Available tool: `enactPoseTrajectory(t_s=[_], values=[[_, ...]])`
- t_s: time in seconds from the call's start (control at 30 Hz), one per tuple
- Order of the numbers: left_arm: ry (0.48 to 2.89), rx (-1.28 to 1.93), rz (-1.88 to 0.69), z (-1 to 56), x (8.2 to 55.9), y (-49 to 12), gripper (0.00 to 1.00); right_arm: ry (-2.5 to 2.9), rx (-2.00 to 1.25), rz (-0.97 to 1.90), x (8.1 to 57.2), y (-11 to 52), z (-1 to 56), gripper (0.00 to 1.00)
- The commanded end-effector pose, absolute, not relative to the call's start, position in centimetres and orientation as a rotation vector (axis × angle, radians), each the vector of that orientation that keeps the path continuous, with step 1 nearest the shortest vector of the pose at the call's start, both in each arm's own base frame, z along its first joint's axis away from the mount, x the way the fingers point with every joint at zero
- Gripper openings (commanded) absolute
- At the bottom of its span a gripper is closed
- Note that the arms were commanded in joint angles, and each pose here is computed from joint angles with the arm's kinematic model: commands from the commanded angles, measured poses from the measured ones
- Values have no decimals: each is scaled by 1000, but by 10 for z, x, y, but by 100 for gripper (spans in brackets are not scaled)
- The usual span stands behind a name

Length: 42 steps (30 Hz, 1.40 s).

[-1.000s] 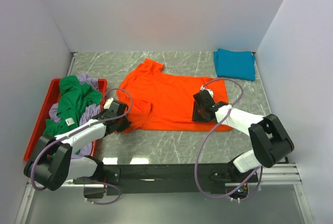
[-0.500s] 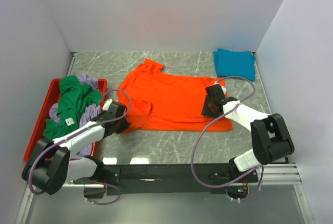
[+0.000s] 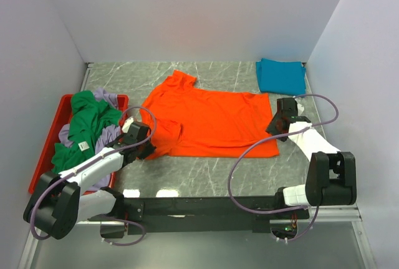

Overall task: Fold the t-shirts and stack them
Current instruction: Fold the tshirt

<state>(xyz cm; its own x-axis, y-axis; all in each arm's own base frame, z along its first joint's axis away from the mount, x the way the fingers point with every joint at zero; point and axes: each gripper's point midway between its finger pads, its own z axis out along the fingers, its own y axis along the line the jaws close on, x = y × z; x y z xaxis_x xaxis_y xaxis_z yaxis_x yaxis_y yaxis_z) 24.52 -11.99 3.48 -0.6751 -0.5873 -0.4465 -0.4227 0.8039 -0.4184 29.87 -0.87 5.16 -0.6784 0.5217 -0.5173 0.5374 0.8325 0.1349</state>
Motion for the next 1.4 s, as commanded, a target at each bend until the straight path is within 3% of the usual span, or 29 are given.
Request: enactPoseTrajectory(t_s=[0.0, 0.13, 0.27, 0.43, 0.53, 0.57, 0.67, 0.77, 1.17, 1.37], values=[[2403, -712, -413, 41, 247, -123, 1, 2425, 788, -40, 304, -11, 63, 47], [2402, -709, -433, 41, 248, -126, 1, 2438, 801, -4, 308, -6, 56, 47], [2396, -716, -449, 43, 250, -129, 1, 2457, 808, -18, 312, -7, 50, 38], [2392, -714, -455, 46, 252, -130, 1, 2465, 833, -6, 313, -11, 43, 36], [2390, -718, -450, 46, 253, -130, 1, 2472, 835, -2, 314, -11, 39, 28], [2393, -718, -447, 45, 253, -129, 1, 2476, 841, -4, 315, -12, 37, 19], [2394, -721, -430, 44, 253, -127, 1, 2472, 861, -13, 317, -18, 36, 5], [2397, -732, -414, 41, 251, -125, 1, 2458, 880, -6, 323, -22, 41, 0], [2419, -761, -379, 28, 247, -120, 1, 2461, 920, 15, 338, -28, 38, 3], [2407, -751, -395, 33, 250, -121, 1, 2468, 921, 4, 339, -31, 36, 38]])
